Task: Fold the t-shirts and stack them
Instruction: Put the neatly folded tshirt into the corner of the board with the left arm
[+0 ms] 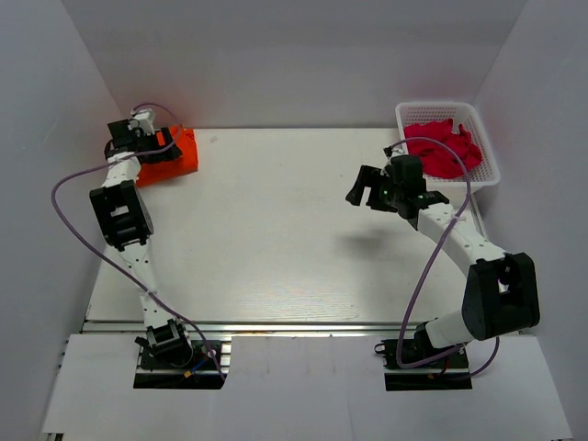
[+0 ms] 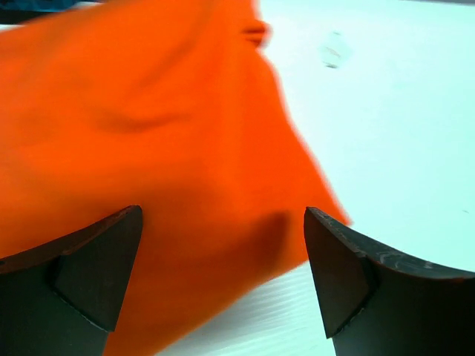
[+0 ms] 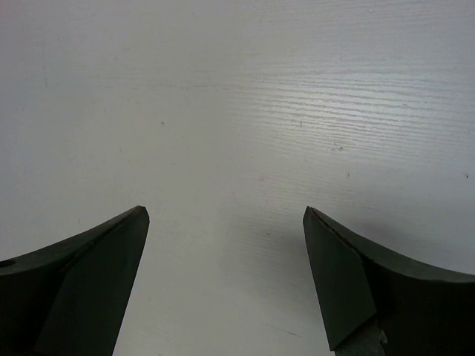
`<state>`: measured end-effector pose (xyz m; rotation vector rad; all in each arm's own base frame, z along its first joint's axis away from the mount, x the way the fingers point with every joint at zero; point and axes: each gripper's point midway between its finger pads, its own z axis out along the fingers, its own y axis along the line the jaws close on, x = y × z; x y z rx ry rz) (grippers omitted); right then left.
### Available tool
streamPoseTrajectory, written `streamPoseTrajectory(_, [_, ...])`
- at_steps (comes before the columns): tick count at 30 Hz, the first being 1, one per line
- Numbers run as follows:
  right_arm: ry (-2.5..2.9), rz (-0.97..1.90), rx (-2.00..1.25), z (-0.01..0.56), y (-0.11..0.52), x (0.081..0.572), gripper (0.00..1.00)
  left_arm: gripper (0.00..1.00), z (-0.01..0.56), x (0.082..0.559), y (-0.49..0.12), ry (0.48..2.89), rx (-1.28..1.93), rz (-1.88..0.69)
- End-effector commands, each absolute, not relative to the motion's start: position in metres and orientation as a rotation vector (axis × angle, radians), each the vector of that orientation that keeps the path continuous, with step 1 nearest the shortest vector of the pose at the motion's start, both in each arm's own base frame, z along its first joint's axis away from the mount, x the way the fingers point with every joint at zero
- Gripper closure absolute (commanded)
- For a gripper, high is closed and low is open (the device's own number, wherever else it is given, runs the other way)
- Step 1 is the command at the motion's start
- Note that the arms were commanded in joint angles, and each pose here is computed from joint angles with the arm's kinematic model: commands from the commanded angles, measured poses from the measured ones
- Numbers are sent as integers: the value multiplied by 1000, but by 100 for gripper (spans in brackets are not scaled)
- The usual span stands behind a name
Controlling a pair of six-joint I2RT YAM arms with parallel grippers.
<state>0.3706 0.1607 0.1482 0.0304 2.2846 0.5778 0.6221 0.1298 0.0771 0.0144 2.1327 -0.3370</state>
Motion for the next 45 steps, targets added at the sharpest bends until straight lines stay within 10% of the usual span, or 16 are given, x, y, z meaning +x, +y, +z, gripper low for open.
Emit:
streamPoseTrajectory(1, [2234,580,-13,158,161,372,10,0,138,627,84,2030,117,-404])
streamPoseTrajectory(24, [2265,562,-35,146,163,382,10,0,39,598,16,2219,160,-591])
streamPoseTrajectory(45, [2181,616,-79,165,165,364,10,0,91,560,45,2280,226,-339])
